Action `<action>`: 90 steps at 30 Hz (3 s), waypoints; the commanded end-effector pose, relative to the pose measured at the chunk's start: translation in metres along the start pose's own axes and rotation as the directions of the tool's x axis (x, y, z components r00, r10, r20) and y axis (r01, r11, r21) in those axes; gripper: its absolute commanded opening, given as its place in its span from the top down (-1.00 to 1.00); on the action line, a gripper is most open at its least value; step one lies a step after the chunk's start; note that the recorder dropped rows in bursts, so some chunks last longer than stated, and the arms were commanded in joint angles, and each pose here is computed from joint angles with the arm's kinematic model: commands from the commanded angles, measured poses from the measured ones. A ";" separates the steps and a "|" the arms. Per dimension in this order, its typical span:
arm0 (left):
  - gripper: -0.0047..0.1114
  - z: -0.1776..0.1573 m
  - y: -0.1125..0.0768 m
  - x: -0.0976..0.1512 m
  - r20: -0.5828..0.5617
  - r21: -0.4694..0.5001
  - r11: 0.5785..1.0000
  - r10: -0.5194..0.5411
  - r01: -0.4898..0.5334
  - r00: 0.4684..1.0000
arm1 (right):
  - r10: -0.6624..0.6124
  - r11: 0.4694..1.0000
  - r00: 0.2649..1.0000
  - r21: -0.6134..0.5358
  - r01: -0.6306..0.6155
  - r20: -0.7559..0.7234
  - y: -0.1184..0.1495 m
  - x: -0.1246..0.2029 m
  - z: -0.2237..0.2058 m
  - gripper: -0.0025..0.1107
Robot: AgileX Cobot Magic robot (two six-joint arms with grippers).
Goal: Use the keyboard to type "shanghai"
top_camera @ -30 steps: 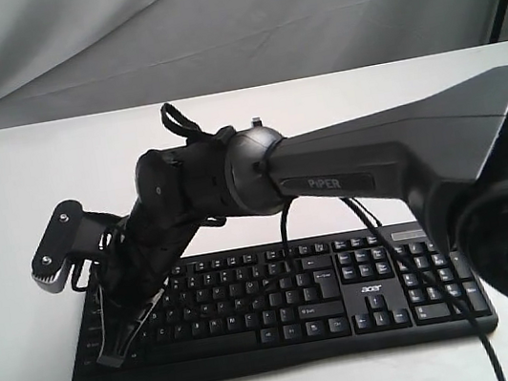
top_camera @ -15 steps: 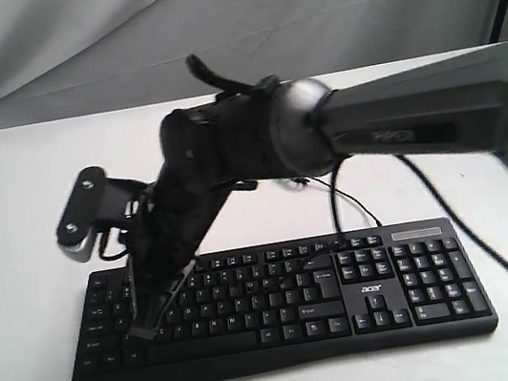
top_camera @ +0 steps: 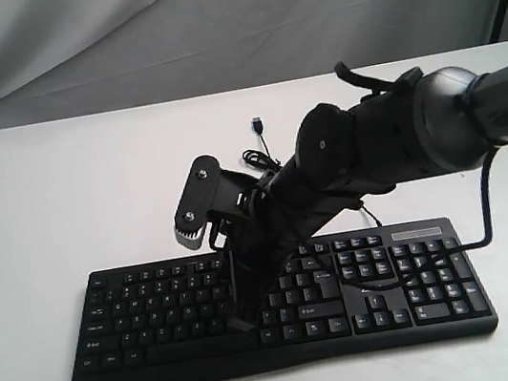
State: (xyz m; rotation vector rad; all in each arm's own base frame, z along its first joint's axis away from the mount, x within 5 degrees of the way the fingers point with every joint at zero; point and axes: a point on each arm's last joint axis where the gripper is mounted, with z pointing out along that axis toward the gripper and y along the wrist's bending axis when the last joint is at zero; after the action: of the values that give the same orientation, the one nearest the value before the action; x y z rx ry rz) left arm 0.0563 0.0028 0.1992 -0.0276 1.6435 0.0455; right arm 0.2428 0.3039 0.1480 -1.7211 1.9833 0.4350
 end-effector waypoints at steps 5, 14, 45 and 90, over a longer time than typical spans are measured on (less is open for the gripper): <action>0.92 0.000 0.000 0.000 0.007 0.007 1.000 -0.002 0.002 1.000 | 0.010 1.000 1.000 0.008 -0.010 0.003 -0.007 0.002 0.009 0.96; 0.92 0.000 0.000 0.000 0.007 0.007 1.000 -0.002 0.002 1.000 | 0.027 1.000 1.000 -0.011 -0.027 -0.016 -0.010 0.007 0.016 0.96; 0.92 0.000 0.000 0.000 0.007 0.007 1.000 -0.002 0.002 1.000 | 0.023 1.000 0.999 -0.006 -0.023 0.026 -0.009 -0.004 -0.002 0.96; 0.92 0.000 0.000 0.000 0.007 0.007 1.000 -0.002 0.002 1.000 | 0.195 0.628 0.566 0.341 -0.699 0.801 0.021 0.041 -0.341 0.96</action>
State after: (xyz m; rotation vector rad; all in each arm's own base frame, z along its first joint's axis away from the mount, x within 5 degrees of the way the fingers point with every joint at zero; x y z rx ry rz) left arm 0.0563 0.0028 0.1992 -0.0276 1.6435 0.0455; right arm 0.1886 0.1264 0.4039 -0.5536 1.7304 0.4608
